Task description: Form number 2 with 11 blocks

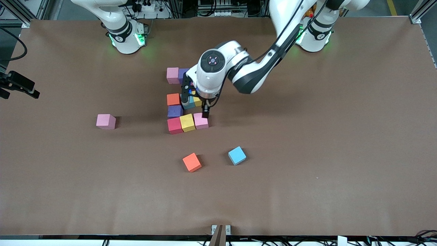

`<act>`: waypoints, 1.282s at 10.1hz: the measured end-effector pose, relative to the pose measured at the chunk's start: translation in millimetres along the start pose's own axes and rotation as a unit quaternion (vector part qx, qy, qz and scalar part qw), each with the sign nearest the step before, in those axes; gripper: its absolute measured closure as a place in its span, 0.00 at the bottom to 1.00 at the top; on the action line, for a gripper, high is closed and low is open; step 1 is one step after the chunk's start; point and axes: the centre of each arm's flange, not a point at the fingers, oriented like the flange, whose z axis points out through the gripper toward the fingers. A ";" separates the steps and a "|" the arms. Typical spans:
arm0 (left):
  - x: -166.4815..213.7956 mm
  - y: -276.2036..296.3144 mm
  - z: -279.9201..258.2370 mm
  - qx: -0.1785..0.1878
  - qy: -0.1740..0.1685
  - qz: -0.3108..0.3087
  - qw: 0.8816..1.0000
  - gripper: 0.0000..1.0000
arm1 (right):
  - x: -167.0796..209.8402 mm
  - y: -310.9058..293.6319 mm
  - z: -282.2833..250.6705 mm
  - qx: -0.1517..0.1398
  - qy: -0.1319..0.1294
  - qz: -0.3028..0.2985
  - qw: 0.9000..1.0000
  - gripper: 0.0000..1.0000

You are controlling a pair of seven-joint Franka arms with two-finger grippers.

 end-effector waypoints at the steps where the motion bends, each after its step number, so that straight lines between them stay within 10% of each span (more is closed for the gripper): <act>1: -20.9 -16.2 -18.8 0.000 -0.008 -0.027 1.000 0.00 | 0.0 0.5 0.0 0.000 0.000 0.000 1.000 0.00; 9: -269.6 -130.6 -185.0 0.009 -0.022 -0.245 0.969 0.00 | -1.4 2.0 -3.8 0.000 0.004 0.002 1.000 0.00; 13: -369.9 -129.4 -262.0 0.021 0.001 -0.405 0.914 0.00 | -2.3 1.3 -6.5 0.000 0.006 0.001 1.000 0.00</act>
